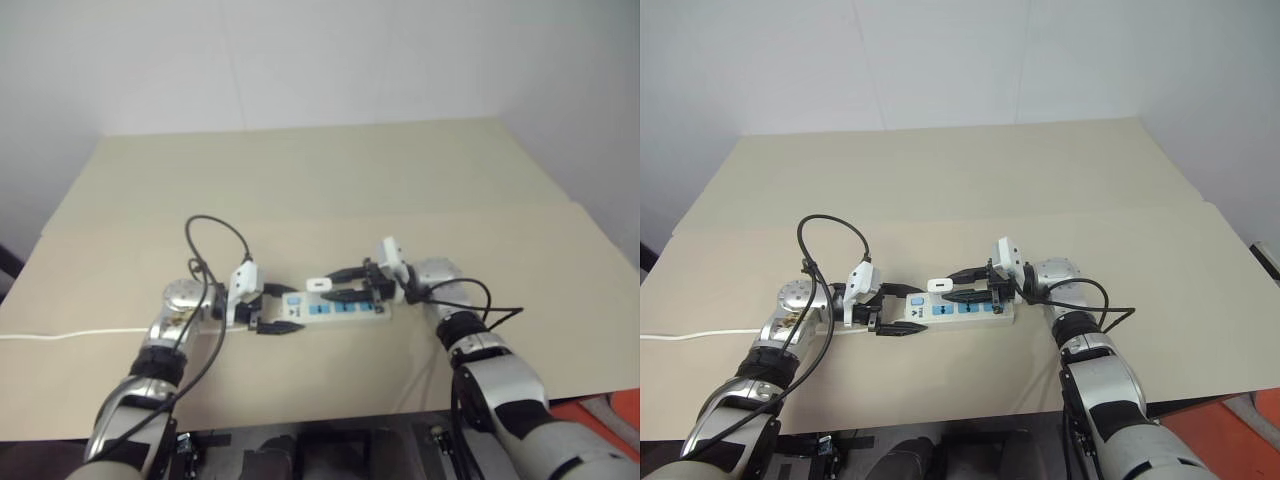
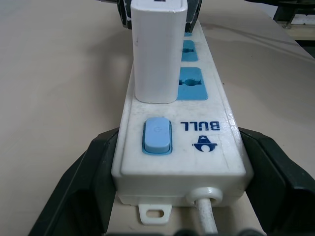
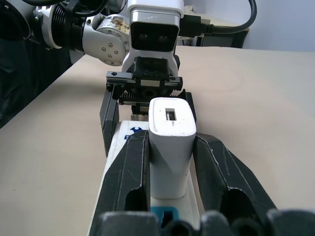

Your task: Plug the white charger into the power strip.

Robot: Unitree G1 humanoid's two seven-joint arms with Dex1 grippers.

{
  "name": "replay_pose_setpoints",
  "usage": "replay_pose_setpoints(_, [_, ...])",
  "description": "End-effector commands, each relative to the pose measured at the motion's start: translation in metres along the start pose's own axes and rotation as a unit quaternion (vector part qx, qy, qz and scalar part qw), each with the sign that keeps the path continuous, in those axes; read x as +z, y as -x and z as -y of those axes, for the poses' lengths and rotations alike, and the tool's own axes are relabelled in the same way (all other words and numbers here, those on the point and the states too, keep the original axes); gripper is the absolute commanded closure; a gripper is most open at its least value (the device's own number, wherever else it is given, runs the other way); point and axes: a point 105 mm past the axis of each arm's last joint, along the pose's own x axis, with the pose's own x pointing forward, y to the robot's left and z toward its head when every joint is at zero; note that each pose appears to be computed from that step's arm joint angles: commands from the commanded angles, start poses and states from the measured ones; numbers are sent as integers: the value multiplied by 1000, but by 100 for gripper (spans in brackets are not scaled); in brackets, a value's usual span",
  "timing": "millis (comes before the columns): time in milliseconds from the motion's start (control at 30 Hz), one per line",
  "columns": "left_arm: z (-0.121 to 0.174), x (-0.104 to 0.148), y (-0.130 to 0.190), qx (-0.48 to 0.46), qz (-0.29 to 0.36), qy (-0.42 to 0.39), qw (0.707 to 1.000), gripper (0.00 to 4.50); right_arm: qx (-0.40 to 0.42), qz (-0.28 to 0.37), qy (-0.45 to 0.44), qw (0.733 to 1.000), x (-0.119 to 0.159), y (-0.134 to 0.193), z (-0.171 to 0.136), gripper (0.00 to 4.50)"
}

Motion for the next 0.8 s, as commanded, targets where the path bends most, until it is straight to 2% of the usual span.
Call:
replay_pose_setpoints(33, [5,13,-6,-28,13,-32,999,124,0,-28,-23,999,-12,7,-4,247])
replay_pose_setpoints(267, [5,12,-6,-28,10,-32,999,124,14,-15,-16,1000,-5,10,-4,11])
replay_pose_setpoints(433, [4,13,-8,-31,12,-30,999,124,23,-22,-17,999,-3,15,-5,5])
replay_pose_setpoints(600, [5,21,-8,-41,43,-26,998,124,31,-29,-17,999,1,20,-4,5])
replay_pose_setpoints(667, [8,20,-7,-55,42,-32,997,50,38,-30,-13,999,6,22,-5,0])
replay_pose_setpoints(733, [10,20,-6,-62,47,-35,996,1,41,-28,-6,999,9,23,-6,0])
replay_pose_setpoints(800, [11,22,-6,-65,58,-39,995,1,37,-23,2,999,12,25,-5,0])
